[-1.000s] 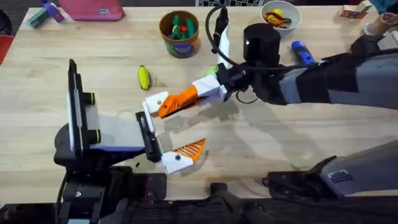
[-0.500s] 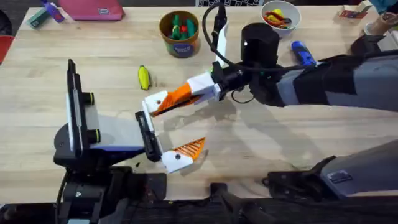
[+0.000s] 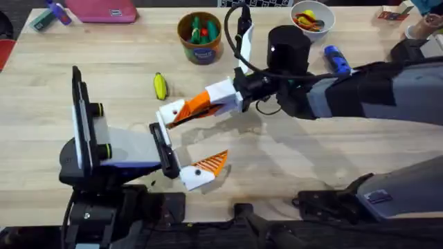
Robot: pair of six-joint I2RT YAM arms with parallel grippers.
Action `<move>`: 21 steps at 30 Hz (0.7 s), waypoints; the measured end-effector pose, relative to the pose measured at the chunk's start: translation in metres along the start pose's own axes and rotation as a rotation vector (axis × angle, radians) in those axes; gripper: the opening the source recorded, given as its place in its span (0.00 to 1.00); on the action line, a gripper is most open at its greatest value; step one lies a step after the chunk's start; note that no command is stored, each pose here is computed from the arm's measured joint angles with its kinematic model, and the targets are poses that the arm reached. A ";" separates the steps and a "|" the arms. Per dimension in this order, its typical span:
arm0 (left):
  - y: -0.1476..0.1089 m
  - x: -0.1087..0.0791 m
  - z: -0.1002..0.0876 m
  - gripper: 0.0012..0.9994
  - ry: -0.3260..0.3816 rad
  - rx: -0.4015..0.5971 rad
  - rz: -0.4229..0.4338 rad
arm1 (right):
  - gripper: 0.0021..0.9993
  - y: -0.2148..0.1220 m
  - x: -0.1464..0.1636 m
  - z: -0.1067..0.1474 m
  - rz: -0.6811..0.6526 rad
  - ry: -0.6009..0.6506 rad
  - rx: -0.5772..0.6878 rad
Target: Pick up the gripper from the table and insert it into the empty holder that is missing its gripper. Then pick up a screw, insert it into the mounting hole, and use the screwdriver to tighten it. Finally, clean up the table by picking up the vegetable and placing it into the bucket.
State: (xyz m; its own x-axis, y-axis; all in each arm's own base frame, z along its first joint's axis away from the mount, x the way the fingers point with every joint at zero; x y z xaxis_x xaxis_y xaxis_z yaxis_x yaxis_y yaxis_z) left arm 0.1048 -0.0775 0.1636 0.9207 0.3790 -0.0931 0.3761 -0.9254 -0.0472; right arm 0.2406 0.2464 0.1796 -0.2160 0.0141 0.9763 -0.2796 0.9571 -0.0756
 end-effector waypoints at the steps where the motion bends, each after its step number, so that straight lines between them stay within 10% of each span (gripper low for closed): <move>1: 0.000 0.000 0.000 0.99 0.000 0.000 0.000 | 0.01 0.000 0.000 0.000 0.000 0.001 0.000; 21: 0.000 0.000 0.000 0.99 -0.021 0.000 0.003 | 0.01 0.000 -0.005 0.008 0.002 0.005 -0.046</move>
State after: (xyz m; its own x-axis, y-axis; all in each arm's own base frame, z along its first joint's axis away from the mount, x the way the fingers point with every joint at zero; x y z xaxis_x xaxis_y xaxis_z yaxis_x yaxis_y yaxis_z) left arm 0.1046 -0.0773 0.1634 0.9195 0.3762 -0.1143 0.3732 -0.9265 -0.0472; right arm 0.2342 0.2438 0.1728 -0.2116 0.0178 0.9772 -0.2352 0.9695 -0.0686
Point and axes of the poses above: each hand's point on the last joint's axis, 136 mm out from that joint toward the fingers, its own y axis out along the fingers, its own x axis along the line the jaws close on, z = x × y, the point moved 9 cm from there along -y, back along the fingers, and after that the axes turned 3 degrees about -y, right-handed, at the moved point
